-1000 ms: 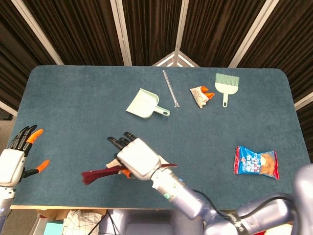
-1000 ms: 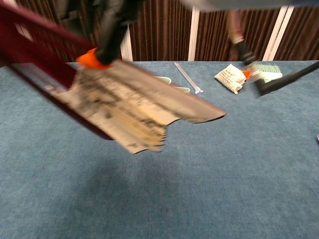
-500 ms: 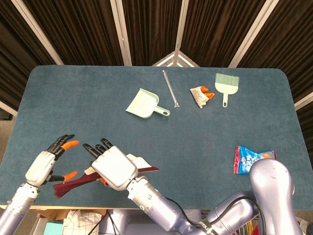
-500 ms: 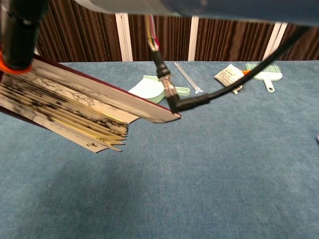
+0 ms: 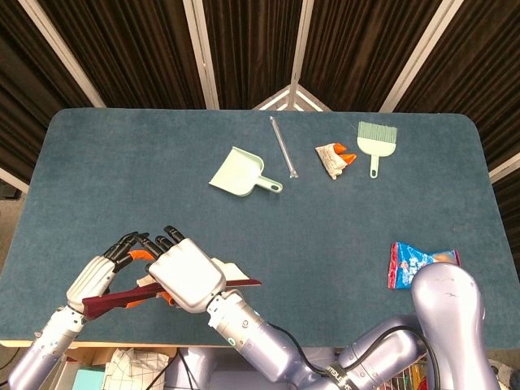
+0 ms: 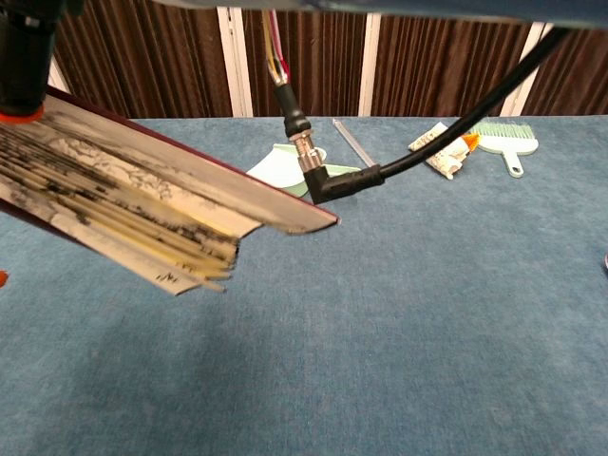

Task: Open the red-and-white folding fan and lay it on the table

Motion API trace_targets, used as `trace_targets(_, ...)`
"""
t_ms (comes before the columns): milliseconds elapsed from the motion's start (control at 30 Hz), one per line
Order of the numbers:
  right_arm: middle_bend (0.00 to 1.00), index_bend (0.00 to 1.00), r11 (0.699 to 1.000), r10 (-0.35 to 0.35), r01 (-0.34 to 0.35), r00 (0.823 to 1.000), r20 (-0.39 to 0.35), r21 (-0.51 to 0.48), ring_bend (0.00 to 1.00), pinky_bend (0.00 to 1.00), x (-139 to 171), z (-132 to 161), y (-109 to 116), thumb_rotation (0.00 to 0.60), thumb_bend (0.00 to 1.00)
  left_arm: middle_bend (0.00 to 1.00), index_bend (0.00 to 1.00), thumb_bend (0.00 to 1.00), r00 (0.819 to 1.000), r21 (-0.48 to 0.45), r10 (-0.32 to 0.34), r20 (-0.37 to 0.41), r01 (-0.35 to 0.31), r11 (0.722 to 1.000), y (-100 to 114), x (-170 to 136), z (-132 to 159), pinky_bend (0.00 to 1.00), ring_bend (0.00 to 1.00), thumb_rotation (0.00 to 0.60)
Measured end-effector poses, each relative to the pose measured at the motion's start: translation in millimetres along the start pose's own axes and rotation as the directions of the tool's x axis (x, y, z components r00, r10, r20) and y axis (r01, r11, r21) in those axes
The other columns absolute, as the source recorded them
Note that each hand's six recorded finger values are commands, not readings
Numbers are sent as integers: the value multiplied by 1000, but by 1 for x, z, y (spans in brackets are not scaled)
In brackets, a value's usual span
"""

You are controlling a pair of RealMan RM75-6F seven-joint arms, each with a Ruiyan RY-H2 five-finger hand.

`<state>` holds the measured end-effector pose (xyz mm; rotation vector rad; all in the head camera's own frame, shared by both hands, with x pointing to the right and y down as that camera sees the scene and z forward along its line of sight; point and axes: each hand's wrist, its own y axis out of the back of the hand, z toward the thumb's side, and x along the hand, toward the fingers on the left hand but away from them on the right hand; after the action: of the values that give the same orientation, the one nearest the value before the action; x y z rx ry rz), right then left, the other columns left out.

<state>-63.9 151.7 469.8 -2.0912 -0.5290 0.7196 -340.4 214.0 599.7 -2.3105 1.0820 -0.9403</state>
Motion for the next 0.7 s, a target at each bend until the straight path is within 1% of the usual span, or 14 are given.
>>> trace_targets(333, 137, 720, 1000, -2, 2, 1000, 9, -9, 253, 176, 6, -7, 3, 600, 427, 123, 463, 359, 1000, -32, 19, -5, -19, 999, -1, 9, 1, 128, 0, 600)
trace_targets(500, 137, 720, 1000, 1, -1, 1000, 10, -8, 253, 176, 7, -9, 3, 600, 426, 142, 483, 388, 1000, -44, 24, 2, -24, 999, -1, 12, 4, 128, 0, 600)
trace_targets(700, 137, 724, 1000, 6, -6, 1000, 1, -22, 254, 177, 9, -8, 3, 600, 426, 144, 485, 390, 1000, -49, 16, 1, -16, 999, -4, 16, 6, 128, 0, 600)
